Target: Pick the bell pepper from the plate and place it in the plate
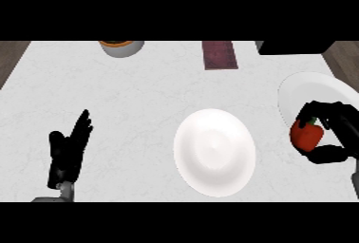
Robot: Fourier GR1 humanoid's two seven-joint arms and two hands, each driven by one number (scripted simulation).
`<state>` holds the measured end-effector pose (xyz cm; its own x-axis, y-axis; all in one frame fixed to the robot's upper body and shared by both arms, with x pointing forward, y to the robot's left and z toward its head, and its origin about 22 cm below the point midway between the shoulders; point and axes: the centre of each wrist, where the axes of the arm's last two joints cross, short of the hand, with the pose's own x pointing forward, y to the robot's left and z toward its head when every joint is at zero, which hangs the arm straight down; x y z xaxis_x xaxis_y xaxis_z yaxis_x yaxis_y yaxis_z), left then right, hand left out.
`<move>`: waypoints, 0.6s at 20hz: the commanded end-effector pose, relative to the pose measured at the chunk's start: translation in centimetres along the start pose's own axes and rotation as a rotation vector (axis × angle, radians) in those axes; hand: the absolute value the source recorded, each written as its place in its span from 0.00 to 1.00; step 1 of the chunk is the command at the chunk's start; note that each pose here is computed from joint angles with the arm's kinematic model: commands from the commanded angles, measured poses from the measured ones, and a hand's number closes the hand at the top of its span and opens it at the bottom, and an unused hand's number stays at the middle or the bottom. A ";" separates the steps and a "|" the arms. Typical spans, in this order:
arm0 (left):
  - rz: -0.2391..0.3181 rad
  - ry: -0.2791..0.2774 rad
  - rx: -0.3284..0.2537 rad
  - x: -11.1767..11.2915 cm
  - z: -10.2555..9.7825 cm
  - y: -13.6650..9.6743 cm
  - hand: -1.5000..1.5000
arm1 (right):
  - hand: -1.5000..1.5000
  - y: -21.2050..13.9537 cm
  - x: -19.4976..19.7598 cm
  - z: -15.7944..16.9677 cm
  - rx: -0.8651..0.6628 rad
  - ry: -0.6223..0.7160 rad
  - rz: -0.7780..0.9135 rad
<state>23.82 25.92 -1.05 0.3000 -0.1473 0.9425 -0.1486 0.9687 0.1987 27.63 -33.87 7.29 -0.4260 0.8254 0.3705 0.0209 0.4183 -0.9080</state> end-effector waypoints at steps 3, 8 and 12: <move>-0.010 -0.014 -0.023 0.9 -0.8 0.0 0.50 | 1.00 -5.7 -0.1 3.3 -0.193 0.120 -0.005; 0.000 -0.012 -0.036 1.5 -2.6 -1.1 0.50 | 1.00 -7.3 -2.0 0.9 -0.204 0.256 -0.004; -0.016 -0.009 -0.035 0.3 -0.3 -0.6 0.50 | 1.00 -9.0 -6.5 0.9 -0.231 0.290 0.005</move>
<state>24.77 25.37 -0.81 0.2868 -0.1584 0.9448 -0.1165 0.9731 0.1986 28.28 -40.45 12.09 -0.2020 0.8761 0.4377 0.2114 0.4754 -0.8540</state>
